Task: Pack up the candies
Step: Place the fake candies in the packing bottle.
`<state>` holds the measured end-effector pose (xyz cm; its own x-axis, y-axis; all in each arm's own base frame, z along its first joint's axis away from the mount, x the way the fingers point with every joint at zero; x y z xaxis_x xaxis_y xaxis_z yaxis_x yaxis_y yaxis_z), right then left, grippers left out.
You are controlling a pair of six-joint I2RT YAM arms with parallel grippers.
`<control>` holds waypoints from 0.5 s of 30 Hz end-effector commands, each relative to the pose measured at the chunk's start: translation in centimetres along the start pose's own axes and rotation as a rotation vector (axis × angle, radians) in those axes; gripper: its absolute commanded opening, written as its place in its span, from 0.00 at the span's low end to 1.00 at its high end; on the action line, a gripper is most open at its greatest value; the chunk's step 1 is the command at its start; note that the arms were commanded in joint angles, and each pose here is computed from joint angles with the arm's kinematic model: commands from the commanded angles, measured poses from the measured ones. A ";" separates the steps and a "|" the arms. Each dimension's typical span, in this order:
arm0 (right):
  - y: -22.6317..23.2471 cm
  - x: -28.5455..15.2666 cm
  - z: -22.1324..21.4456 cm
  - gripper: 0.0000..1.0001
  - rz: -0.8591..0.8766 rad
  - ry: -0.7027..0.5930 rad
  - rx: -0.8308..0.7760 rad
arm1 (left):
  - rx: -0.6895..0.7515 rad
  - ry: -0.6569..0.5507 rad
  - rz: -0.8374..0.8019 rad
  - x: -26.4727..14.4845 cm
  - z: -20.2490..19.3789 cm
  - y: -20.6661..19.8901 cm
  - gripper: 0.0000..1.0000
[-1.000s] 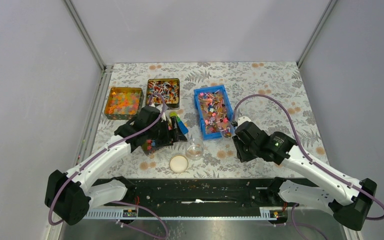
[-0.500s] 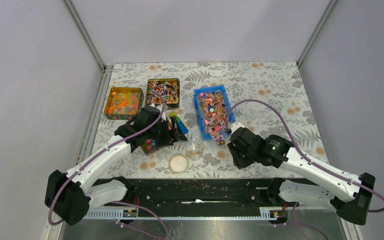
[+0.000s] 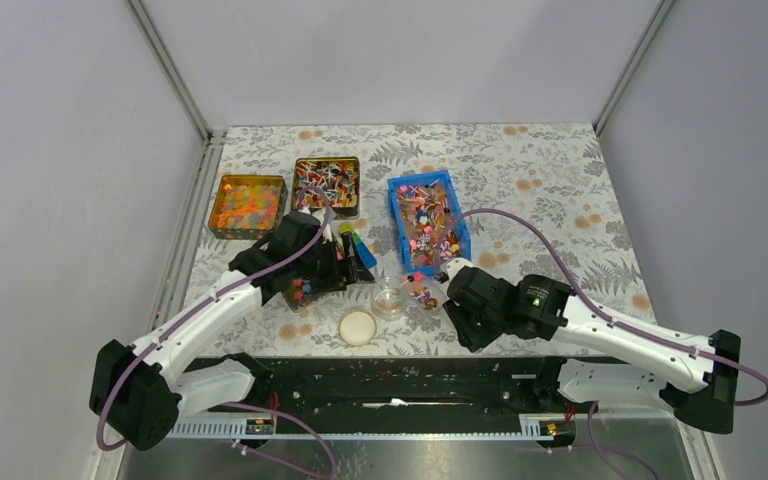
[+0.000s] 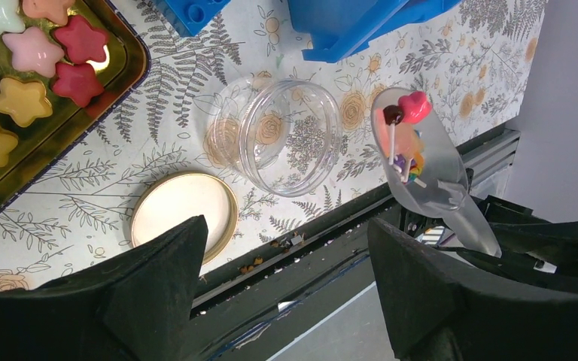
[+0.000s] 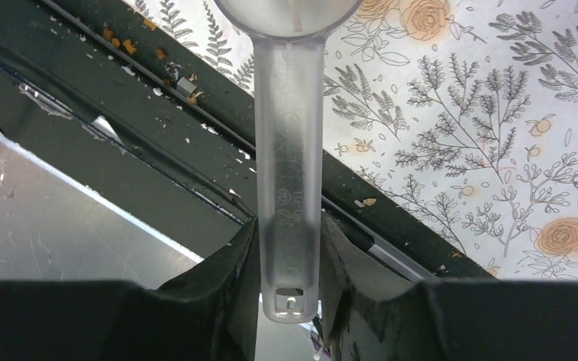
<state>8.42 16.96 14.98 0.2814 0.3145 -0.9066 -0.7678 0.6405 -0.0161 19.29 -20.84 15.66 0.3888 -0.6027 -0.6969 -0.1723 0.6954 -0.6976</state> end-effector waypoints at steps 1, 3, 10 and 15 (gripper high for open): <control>1.3 -1.0 1.2 0.00 0.051 -0.030 -0.006 | 0.045 -0.053 -0.051 -0.9 1.0 -1.8 0.78; 1.7 -0.9 1.2 0.00 0.064 -0.015 -0.015 | 0.047 -0.053 -0.049 -0.9 1.0 -1.7 0.78; 2.6 -1.0 1.8 0.00 0.094 0.035 -0.045 | 0.054 -0.050 -0.041 -1.0 0.9 -1.5 0.78; 2.8 -1.1 1.8 0.00 0.101 0.085 -0.060 | 0.058 -0.047 -0.036 -1.1 0.8 -1.3 0.78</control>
<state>7.30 19.07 15.31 0.1764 0.2979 -0.9382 -0.8067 0.5899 0.0356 19.15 -20.58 15.40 0.3840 -0.5929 -0.7078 -0.1640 0.7106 -0.6842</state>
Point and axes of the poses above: each gripper's point midway between its finger pads, its own x axis out along the fingers, its own y axis along the line the jaws close on, z = x × y, the point moved 2 cm from there along -x, back along the fingers, and after that the axes turned 15 degrees about -x, right-handed, at the moved point
